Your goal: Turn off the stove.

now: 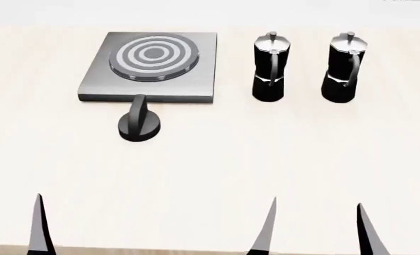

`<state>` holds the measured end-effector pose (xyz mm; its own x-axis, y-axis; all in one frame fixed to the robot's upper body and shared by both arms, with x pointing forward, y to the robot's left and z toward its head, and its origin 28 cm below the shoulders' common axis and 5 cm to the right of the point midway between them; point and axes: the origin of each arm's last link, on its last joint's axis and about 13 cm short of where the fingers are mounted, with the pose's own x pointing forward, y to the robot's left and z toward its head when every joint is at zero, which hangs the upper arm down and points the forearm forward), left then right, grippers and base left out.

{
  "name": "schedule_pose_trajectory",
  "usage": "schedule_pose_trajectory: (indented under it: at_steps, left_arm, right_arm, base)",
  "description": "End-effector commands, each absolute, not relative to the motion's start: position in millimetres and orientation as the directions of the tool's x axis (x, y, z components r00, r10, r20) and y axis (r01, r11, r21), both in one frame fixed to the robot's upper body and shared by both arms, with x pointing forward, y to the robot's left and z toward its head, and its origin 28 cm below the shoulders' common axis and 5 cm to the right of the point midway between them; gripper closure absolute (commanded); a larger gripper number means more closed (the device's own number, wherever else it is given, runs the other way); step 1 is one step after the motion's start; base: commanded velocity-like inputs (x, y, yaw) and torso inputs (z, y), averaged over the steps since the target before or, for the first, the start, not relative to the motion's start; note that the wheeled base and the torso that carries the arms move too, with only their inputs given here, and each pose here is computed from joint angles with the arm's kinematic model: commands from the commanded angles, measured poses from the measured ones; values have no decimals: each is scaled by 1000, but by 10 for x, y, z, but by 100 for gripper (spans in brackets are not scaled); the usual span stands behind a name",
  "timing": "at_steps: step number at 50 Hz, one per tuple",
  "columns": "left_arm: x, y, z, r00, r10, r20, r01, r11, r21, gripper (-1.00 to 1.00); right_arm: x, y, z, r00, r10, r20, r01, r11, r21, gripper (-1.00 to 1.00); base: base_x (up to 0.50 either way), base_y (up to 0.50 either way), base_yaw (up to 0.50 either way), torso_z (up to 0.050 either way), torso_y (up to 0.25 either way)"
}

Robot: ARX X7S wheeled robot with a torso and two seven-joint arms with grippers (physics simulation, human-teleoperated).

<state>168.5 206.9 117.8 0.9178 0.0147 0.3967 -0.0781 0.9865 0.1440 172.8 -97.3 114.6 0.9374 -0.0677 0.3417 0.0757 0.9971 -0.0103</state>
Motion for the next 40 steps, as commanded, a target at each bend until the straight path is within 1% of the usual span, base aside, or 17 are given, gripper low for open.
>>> schedule_pose_trajectory:
  at_steps: [1, 40]
  left_arm:
    - [1681, 2071, 1185, 916, 21, 402, -84, 987, 139, -100]
    - [1673, 2067, 1191, 914, 22, 404, -85, 987, 139, -100]
  right_arm:
    - [1722, -977, 1151, 935, -71, 347, 77, 997, -2, -100]
    - [1710, -973, 1153, 936, -62, 346, 67, 998, -2, -100]
  base:
    - [164, 0, 0, 0, 0]
    - [166, 0, 0, 0, 0]
